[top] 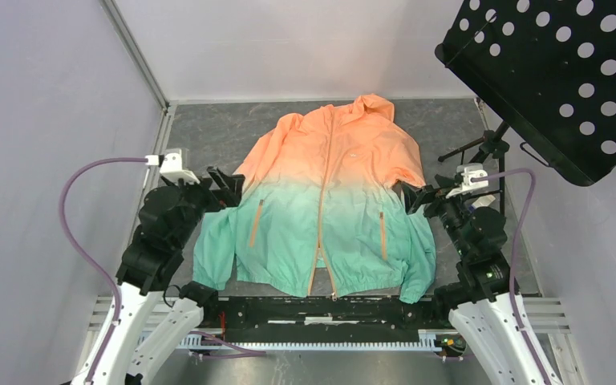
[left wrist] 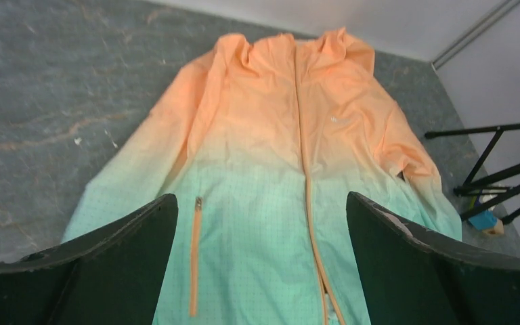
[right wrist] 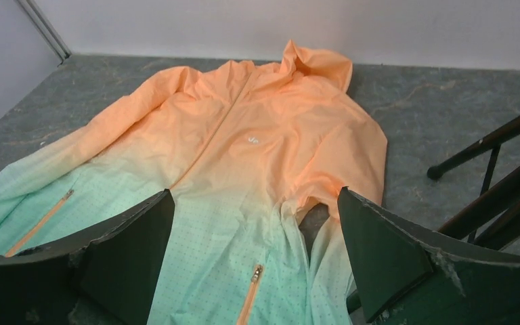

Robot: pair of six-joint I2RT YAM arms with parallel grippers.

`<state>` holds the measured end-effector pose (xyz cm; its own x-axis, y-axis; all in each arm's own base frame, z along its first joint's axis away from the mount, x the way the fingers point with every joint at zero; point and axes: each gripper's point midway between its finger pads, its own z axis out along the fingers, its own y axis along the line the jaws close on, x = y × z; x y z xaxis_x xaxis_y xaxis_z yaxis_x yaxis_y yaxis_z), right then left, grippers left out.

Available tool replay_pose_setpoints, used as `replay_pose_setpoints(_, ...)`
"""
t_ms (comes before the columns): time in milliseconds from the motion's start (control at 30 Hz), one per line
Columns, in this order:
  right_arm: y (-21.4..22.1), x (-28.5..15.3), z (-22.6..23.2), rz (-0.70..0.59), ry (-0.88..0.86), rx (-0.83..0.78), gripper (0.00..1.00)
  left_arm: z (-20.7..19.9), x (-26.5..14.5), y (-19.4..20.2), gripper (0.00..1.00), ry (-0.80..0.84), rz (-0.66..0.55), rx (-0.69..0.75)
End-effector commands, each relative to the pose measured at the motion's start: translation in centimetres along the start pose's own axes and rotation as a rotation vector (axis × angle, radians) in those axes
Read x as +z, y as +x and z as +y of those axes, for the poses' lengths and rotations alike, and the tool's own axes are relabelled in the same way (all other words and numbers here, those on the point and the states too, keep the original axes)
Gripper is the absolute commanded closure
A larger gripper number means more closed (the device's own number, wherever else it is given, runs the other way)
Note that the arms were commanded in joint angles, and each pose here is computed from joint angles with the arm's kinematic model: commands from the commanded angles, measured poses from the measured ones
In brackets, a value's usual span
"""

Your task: Zip up the jacket

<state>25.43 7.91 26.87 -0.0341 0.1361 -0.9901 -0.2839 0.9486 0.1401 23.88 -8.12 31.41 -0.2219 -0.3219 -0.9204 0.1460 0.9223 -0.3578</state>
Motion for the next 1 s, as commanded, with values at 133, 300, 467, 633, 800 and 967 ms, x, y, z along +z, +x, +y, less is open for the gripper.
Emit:
replay_pose_setpoints(133, 1.2, 1.0, 3.9, -0.079, -0.227, 0.105, 0.03, -0.5, 1.1, 6.6, 0.0, 0.058, 0.178, -0.141)
replay_pose_setpoints(300, 3.7, 1.8, 7.8, 0.006, -0.403, 0.183, 0.03, -1.6, 1.8, 11.2, 0.0, 0.119, 0.353, -0.202)
replay_pose_setpoints(467, 6.2, 1.4, 13.5, 0.113, -0.494, 0.173, 0.03, -2.1, 2.5, 14.3, 0.0, 0.136, 0.48, -0.255)
replay_pose_setpoints(633, 11.3, 0.3, 17.8, 0.325, -0.534, 0.19, 0.03, -2.3, 2.3, 16.6, 0.0, 0.138, 0.563, -0.319)
replay_pose_setpoints(800, 15.0, -1.1, 19.5, 0.531, -0.623, 0.111, 0.03, -4.3, 1.4, 18.9, 0.0, 0.242, 0.684, -0.413)
replay_pose_setpoints(967, 17.2, -1.5, 17.3, 0.569, -0.543, 0.06, 0.03, -5.5, 1.0, 20.8, 0.07, 0.325, 0.763, -0.491)
